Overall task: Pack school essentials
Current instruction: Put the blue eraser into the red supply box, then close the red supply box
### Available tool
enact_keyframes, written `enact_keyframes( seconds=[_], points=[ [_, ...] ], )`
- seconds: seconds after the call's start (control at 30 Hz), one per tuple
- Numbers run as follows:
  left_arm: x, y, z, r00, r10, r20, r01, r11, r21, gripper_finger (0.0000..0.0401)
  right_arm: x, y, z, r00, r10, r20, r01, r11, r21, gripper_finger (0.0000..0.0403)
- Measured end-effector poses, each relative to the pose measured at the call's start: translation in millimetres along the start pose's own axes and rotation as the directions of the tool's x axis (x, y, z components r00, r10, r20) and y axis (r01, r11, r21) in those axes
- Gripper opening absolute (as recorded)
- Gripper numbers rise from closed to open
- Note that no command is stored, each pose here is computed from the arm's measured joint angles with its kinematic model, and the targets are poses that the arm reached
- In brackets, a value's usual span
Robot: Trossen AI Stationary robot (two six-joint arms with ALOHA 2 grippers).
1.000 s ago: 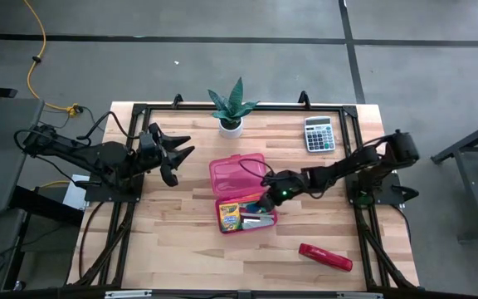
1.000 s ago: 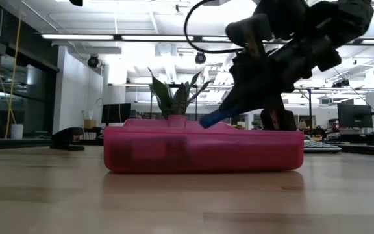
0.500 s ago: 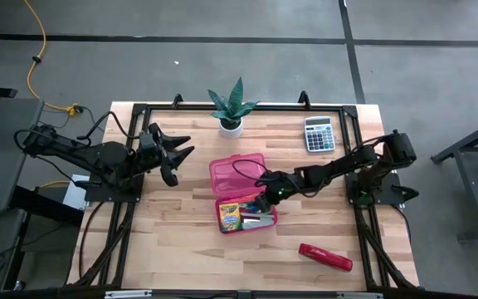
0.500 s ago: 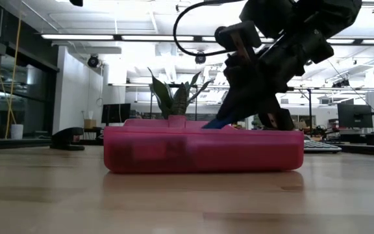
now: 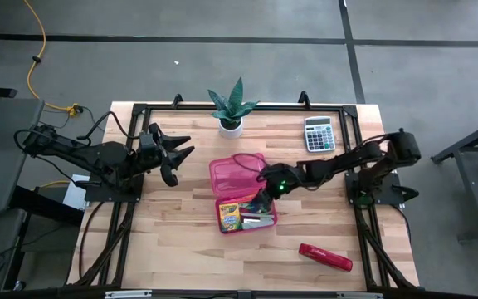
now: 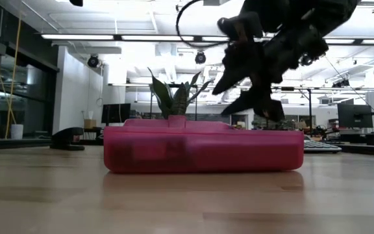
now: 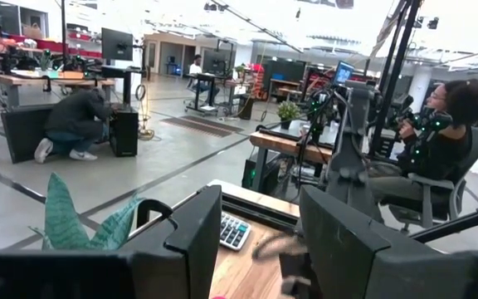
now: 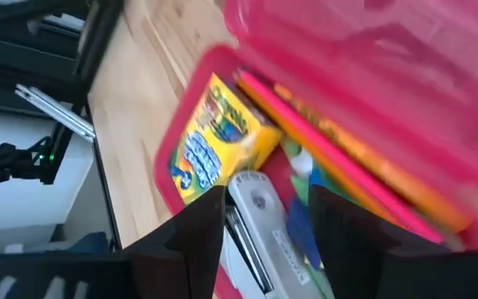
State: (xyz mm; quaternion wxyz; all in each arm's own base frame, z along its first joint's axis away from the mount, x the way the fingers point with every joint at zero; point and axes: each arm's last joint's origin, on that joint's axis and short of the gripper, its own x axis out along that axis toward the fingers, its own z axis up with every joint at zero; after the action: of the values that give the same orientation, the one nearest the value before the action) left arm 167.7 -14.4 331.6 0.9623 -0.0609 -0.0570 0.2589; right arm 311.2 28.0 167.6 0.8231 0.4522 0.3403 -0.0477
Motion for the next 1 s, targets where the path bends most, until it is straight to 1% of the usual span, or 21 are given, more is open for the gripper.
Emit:
enact_keyframes(
  seconds=[0.07, 0.3, 0.43, 0.5, 0.57, 0.6, 0.7, 0.73, 0.87, 0.93, 1.0],
  points=[
    [0, 0, 0, 1.000, 0.000, 0.000, 0.000, 1.000, 0.001, 0.0151, -12, 2, 7, 0.999, -0.006, 0.036, 0.007, 1.000, -0.029, 0.0168],
    [0, 0, -1, 1.000, 0.001, -0.007, -0.001, 1.000, 0.005, 0.0151, -64, 10, 21, 0.975, -0.100, 0.201, 0.123, 0.987, -0.105, 0.0169],
    [0, 0, -3, 1.000, 0.003, -0.024, -0.003, 1.000, 0.003, 0.0151, -86, 8, 18, 0.960, -0.170, 0.223, 0.202, 0.971, -0.127, 0.0168],
    [0, 1, -5, 0.999, 0.011, -0.038, -0.011, 1.000, -0.007, 0.0151, -89, 3, 14, 0.957, -0.223, 0.185, 0.253, 0.954, -0.158, 0.0155],
    [0, 1, -7, 0.998, 0.019, -0.057, -0.020, 1.000, -0.014, 0.0151, -89, -5, 7, 0.955, -0.259, 0.142, 0.282, 0.944, -0.174, 0.0123],
    [0, 1, -8, 0.998, 0.023, -0.065, -0.024, 1.000, -0.019, 0.0151, -87, -10, 3, 0.955, -0.269, 0.122, 0.288, 0.942, -0.172, 0.0100],
    [0, 1, -12, 0.995, 0.029, -0.099, -0.032, 0.999, -0.029, 0.0151, -80, -26, -9, 0.961, -0.262, 0.083, 0.271, 0.953, -0.133, 0.0025],
    [1, 1, -14, 0.993, 0.031, -0.113, -0.035, 0.999, -0.030, 0.0151, -78, -31, -14, 0.966, -0.250, 0.072, 0.257, 0.959, -0.116, 0.0013],
    [2, 1, -29, 0.976, 0.055, -0.211, -0.061, 0.998, -0.024, 0.0151, -68, -47, -36, 0.989, -0.147, 0.034, 0.148, 0.988, -0.034, 0.0022],
    [4, 0, -39, 0.957, 0.077, -0.278, -0.085, 0.996, -0.019, 0.0150, -65, -53, -48, 0.993, -0.119, -0.016, 0.119, 0.993, -0.008, 0.0011],
    [4, 1, -51, 0.928, 0.109, -0.357, -0.119, 0.993, -0.006, 0.0146, -64, -54, -59, 0.992, -0.106, -0.061, 0.107, 0.994, 0.005, 0.0003]
  ],
)
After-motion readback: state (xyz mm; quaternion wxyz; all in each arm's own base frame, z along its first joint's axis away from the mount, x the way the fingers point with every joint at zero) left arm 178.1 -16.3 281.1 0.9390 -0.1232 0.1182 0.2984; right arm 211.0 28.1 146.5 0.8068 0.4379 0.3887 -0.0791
